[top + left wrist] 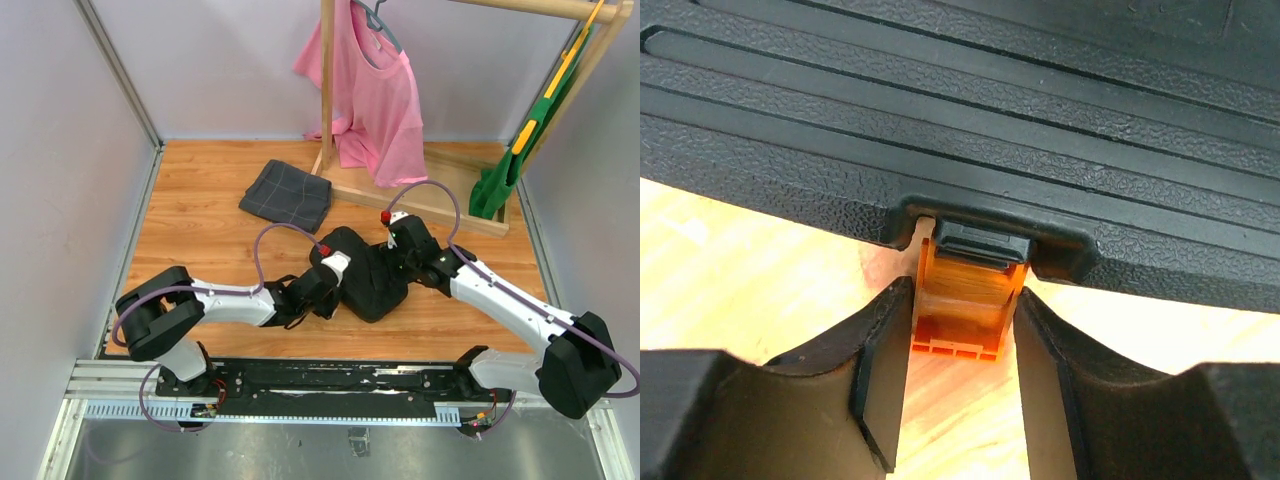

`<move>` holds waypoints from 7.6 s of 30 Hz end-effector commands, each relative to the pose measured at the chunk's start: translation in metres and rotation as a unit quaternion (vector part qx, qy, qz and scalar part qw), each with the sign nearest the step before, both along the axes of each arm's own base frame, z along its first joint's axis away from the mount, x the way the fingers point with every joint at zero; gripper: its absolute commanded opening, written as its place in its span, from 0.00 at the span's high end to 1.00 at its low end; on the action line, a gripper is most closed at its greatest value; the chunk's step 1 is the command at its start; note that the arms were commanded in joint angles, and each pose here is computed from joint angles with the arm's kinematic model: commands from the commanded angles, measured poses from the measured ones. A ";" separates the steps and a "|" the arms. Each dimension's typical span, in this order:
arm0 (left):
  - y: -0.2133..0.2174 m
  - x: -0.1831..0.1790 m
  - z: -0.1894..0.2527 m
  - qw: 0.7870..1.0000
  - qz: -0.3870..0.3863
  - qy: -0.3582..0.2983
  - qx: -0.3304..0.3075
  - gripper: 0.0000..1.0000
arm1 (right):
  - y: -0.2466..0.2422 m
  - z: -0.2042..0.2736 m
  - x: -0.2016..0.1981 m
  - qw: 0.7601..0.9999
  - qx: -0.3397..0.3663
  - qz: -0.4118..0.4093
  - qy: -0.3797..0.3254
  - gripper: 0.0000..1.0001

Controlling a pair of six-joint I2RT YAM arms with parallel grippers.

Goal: Sort the tools into containers
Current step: Adjust the storage box at the center of the board.

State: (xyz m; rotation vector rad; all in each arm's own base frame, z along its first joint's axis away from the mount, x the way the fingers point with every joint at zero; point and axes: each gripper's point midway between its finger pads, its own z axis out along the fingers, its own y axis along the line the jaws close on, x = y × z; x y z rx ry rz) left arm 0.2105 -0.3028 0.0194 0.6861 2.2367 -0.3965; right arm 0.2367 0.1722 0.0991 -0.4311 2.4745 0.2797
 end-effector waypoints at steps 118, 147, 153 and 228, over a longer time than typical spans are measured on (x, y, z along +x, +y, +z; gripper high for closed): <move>-0.003 -0.035 0.054 0.996 -0.053 0.071 0.005 0.47 | 0.160 -0.001 -0.025 0.742 -0.125 0.328 -0.571 0.10; 0.036 -0.010 0.110 0.994 0.069 -0.032 -0.078 0.28 | 0.148 0.009 -0.023 0.770 -0.092 0.286 -0.563 0.11; 0.041 -0.009 0.108 0.993 0.080 -0.032 -0.082 0.27 | 0.146 0.004 -0.023 0.779 -0.088 0.279 -0.554 0.13; 0.087 0.046 0.013 0.941 0.302 0.090 -0.125 0.33 | 0.046 -0.003 -0.004 0.978 0.200 0.049 0.028 0.05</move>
